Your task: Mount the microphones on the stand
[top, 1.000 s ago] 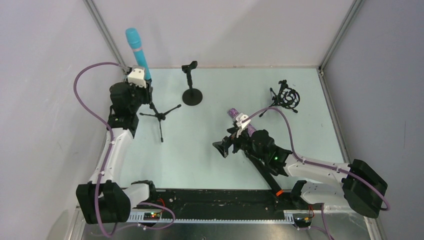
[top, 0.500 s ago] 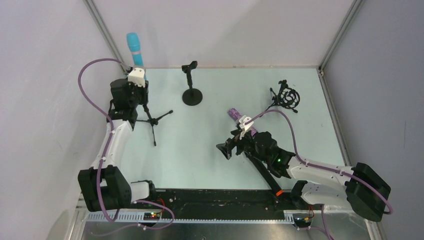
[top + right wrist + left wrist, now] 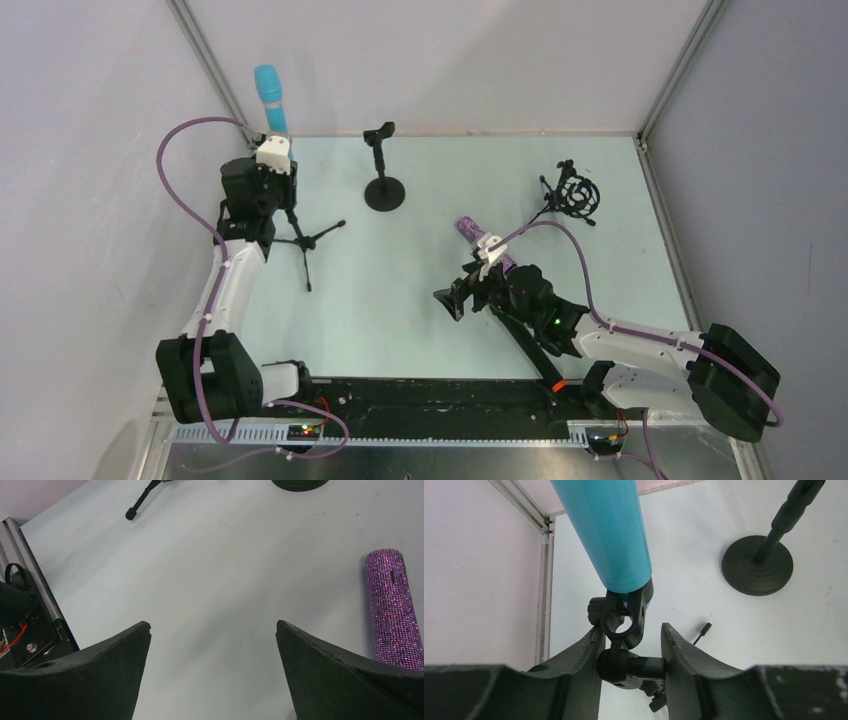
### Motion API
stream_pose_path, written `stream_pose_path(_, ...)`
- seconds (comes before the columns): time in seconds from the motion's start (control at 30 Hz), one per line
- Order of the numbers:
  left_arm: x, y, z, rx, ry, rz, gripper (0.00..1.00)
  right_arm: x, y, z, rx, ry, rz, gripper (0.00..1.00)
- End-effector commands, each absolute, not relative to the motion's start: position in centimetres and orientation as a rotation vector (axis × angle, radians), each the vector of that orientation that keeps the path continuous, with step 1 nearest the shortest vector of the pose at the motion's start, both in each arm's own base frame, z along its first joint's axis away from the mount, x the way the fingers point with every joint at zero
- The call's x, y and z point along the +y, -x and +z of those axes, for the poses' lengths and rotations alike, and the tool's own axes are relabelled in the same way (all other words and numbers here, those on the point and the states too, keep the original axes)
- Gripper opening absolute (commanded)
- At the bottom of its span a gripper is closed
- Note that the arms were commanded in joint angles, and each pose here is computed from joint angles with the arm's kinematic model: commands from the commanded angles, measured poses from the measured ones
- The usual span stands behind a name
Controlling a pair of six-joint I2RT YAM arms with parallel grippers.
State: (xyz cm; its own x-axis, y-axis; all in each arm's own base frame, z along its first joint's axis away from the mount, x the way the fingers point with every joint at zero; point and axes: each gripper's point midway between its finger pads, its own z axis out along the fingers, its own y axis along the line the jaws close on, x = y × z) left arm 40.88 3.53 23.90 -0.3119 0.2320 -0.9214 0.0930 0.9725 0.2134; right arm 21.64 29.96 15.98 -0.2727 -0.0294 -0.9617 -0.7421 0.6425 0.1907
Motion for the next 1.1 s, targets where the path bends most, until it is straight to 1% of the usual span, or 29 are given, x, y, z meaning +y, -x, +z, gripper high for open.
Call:
stream_pose_path(0.0,3.9,-41.4,29.2,1.704,-0.249,0.195,0.19,30.2,-22.3,16.8,1.693,0.594,0.788,1.0)
stream_pose_path(0.07,3.8,-41.3,29.2,1.702,-0.252,0.192,0.27,30.2,-22.3,16.7,1.694,0.593,0.786,1.0)
stream_pose_path(0.17,3.8,-41.3,29.2,1.701,-0.252,0.194,0.34,30.2,-22.4,16.6,1.697,0.593,0.782,0.99)
stream_pose_path(0.2,3.8,-41.3,29.2,1.701,-0.253,0.193,0.39,30.2,-22.4,16.5,1.698,0.594,0.782,0.99)
stream_pose_path(0.23,3.8,-41.3,29.3,1.699,-0.253,0.194,0.42,30.2,-22.4,16.5,1.699,0.594,0.781,1.0)
stream_pose_path(0.27,3.8,-41.3,29.3,1.697,-0.253,0.195,0.49,30.2,-22.4,16.5,1.699,0.594,0.781,0.99)
stream_pose_path(0.3,3.8,-41.3,29.3,1.697,-0.253,0.193,0.52,30.2,-22.4,16.5,1.698,0.594,0.781,0.99)
stream_pose_path(0.33,3.8,-41.3,29.4,1.695,-0.252,0.194,0.58,30.1,-22.5,16.5,1.699,0.593,0.78,0.99)
stream_pose_path(0.37,3.8,-41.2,29.5,1.692,-0.253,0.193,0.62,30.1,-22.5,16.5,1.699,0.594,0.779,0.99)
stream_pose_path(0.4,3.7,-41.2,29.4,1.693,-0.256,0.194,0.69,30.1,-22.5,16.5,1.699,0.594,0.778,0.99)
stream_pose_path(0.47,3.7,-41.0,29.5,1.686,-0.265,0.202,0.74,30.1,-22.5,16.4,1.702,0.594,0.777,0.99)
stream_pose_path(0.63,3.8,-40.6,30.2,1.661,-0.253,0.22,0.83,30.1,-22.6,16.0,1.711,0.595,0.774,0.99)
stream_pose_path(0.7,3.9,-40.5,30.4,1.655,-0.243,0.23,0.88,30.1,-22.6,15.9,1.715,0.595,0.772,0.99)
stream_pose_path(0.77,4.2,-40.3,30.7,1.648,-0.227,0.245,0.95,30.1,-22.6,15.9,1.717,0.595,0.774,1.0)
stream_pose_path(0.83,4.4,-40.1,31.0,1.641,-0.209,0.256,0.99,30.1,-22.5,15.9,1.715,0.595,0.775,0.99)
stream_pose_path(1.07,5.2,-38.8,33.1,1.589,-0.143,0.297,1.0,30.1,-22.5,16.2,1.708,0.595,0.778,1.0)
